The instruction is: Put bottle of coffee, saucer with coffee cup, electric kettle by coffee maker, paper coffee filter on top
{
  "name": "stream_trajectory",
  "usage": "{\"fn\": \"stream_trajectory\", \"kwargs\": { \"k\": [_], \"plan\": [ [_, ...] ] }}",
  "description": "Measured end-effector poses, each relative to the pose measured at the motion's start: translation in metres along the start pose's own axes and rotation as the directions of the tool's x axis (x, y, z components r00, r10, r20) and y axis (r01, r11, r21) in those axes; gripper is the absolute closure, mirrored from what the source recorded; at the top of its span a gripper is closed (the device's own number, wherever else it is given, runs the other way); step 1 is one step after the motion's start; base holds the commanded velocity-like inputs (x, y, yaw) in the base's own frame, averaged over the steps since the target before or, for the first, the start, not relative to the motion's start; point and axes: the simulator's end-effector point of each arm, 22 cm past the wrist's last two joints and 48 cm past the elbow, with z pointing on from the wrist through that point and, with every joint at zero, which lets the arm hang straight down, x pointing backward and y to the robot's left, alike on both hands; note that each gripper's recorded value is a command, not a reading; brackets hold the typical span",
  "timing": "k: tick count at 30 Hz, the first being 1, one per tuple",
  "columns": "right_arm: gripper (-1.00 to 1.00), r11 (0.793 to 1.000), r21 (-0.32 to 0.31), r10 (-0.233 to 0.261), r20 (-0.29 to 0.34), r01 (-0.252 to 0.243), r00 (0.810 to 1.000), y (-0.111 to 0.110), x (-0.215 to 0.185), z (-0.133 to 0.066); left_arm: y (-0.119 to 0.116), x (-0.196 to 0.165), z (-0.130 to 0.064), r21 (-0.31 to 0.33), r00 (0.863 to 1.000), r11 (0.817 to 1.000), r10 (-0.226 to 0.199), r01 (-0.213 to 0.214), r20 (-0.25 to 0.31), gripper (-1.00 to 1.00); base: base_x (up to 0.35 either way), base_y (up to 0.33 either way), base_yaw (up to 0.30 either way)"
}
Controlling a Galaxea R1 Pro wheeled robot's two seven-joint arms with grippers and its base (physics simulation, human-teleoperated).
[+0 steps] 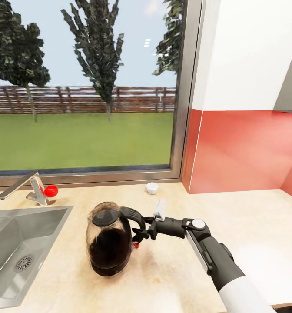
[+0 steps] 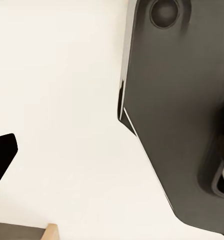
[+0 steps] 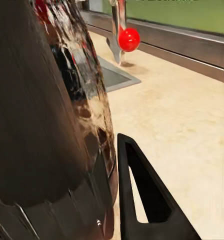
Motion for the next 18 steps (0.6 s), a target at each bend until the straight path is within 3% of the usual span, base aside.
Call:
{"fn": "stream_trajectory", "kwargs": {
  "k": [4,7,10,18],
  "plan": [
    [1.00,0.997,0.079,-0.011,0.023,0.009,1.000,-0.018,-0.025,0.006,0.001,0.000,0.000,-0.001,1.000,1.000,0.001,-0.001,0.001,-1.00,0.000,0.000,0.000],
    [1.00,0.987,0.155,0.028,0.014,-0.030,1.000,-0.028,-0.037,0.014,0.001,-0.001,0.000,-0.001,1.000,1.000,0.001,-0.001,0.003,-1.00,0.000,0.000,0.000],
    [1.00,0.981,0.189,0.047,0.020,-0.050,0.999,-0.030,-0.047,0.018,0.001,-0.002,0.000,-0.001,1.000,1.000,0.000,0.000,0.006,-1.00,0.000,0.000,0.000],
    [1.00,0.978,0.202,0.050,0.027,-0.055,0.998,-0.028,-0.055,0.021,0.002,-0.003,0.000,-0.003,1.000,1.000,-0.003,0.003,0.012,-1.00,-0.042,0.000,0.000]
  ]
}}
